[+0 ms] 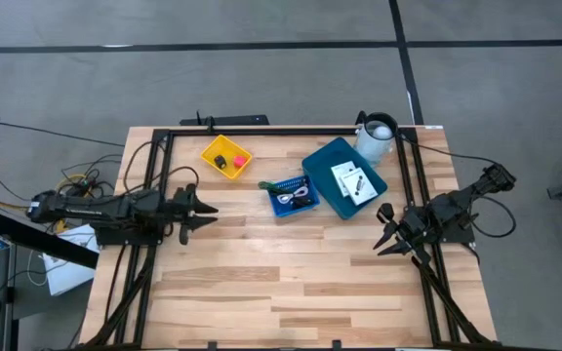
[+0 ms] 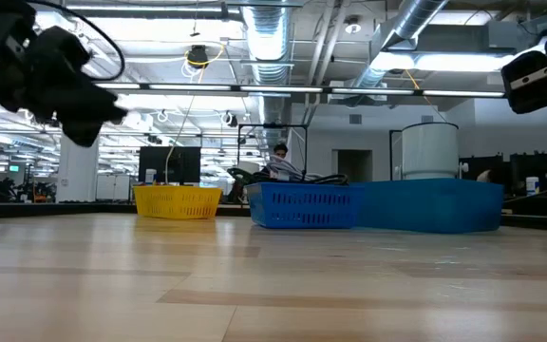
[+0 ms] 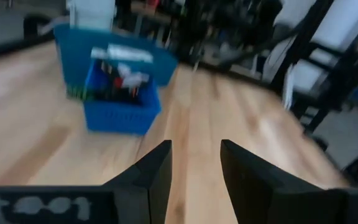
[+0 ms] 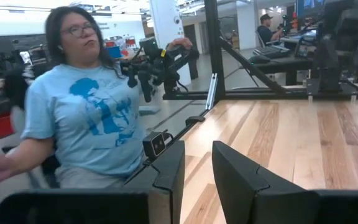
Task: Pick and place items into bin
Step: Return to Home Position
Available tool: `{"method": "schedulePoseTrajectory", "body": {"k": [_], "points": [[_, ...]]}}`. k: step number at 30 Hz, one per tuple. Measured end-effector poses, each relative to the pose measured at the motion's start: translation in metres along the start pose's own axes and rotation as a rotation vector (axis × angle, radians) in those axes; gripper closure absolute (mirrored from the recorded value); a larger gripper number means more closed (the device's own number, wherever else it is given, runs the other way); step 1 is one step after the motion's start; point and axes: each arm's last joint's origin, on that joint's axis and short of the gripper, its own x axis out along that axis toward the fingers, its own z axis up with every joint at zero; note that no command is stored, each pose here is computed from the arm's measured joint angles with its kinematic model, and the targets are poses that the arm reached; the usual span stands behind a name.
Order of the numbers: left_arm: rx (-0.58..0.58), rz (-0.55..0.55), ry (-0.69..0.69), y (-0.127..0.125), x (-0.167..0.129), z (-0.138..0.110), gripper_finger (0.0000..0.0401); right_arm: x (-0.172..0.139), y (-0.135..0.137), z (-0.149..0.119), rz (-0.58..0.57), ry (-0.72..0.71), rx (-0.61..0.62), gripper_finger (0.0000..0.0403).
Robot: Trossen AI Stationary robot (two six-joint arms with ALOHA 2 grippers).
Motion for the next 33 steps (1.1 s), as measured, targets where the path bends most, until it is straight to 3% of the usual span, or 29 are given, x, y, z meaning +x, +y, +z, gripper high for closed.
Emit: {"method": "schedulePoseTrajectory", "body": {"k": [9,33], "points": [[-0.007,-0.059,-0.187,-0.004,-0.014,0.014,0.0276,0.000,0.000,0.000,0.000,0.001,0.000,0.0328],[-0.007,-0.054,-0.180,-0.004,-0.013,0.013,0.0276,0.000,0.000,0.000,0.001,0.001,0.000,0.0328]]}}
